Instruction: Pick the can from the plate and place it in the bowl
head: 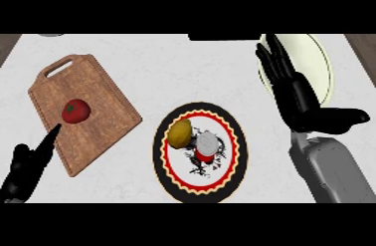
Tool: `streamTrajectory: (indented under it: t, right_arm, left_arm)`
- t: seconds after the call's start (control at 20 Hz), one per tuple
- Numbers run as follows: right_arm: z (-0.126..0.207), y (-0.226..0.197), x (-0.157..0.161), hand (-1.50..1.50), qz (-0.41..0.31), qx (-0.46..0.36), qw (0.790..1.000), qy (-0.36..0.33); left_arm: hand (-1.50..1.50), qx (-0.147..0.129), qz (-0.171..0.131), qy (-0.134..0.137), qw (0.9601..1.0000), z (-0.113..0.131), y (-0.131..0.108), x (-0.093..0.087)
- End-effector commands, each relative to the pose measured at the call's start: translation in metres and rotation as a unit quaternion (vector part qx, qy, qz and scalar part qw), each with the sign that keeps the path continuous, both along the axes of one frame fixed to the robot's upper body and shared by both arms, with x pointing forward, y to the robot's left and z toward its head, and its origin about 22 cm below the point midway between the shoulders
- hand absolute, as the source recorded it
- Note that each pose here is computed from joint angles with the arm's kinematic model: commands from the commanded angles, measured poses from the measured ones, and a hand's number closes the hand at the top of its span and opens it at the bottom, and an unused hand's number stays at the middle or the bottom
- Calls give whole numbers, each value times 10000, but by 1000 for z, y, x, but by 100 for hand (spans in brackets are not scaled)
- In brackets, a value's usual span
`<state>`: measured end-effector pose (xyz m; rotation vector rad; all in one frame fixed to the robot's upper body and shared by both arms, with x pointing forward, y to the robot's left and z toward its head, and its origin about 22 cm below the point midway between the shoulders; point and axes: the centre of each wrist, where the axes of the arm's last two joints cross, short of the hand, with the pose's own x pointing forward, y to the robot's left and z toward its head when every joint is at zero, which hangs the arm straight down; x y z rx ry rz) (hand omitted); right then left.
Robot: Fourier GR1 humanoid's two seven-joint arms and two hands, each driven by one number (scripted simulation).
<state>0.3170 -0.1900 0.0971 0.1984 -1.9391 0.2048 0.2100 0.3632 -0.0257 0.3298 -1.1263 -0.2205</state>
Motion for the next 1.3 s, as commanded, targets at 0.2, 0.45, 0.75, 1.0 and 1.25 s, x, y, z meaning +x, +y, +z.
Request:
streamTrajectory:
  t: [0.2,0.45,0.75,1.0,1.25]
  right_arm:
    - [-5,6,-9,150,643,-1301,9894,-43]
    - [-27,-11,-17,-150,-795,-1824,9799,156]
    - [-18,30,-72,-150,429,-3201,9421,-898]
    - [17,20,-76,-150,-382,-4960,8643,-742]
    - [42,54,-93,-150,-668,-5769,8141,58]
  left_arm:
    - [0,-855,-472,-644,9931,23,-25,-10]
    - [0,-2183,-954,-1382,9613,36,-86,15]
    - [0,-2397,-1216,-1519,9511,54,-140,44]
    - [0,-2482,-1202,-1453,9502,52,-136,41]
    - [0,-2437,-1266,-1505,9497,55,-138,51]
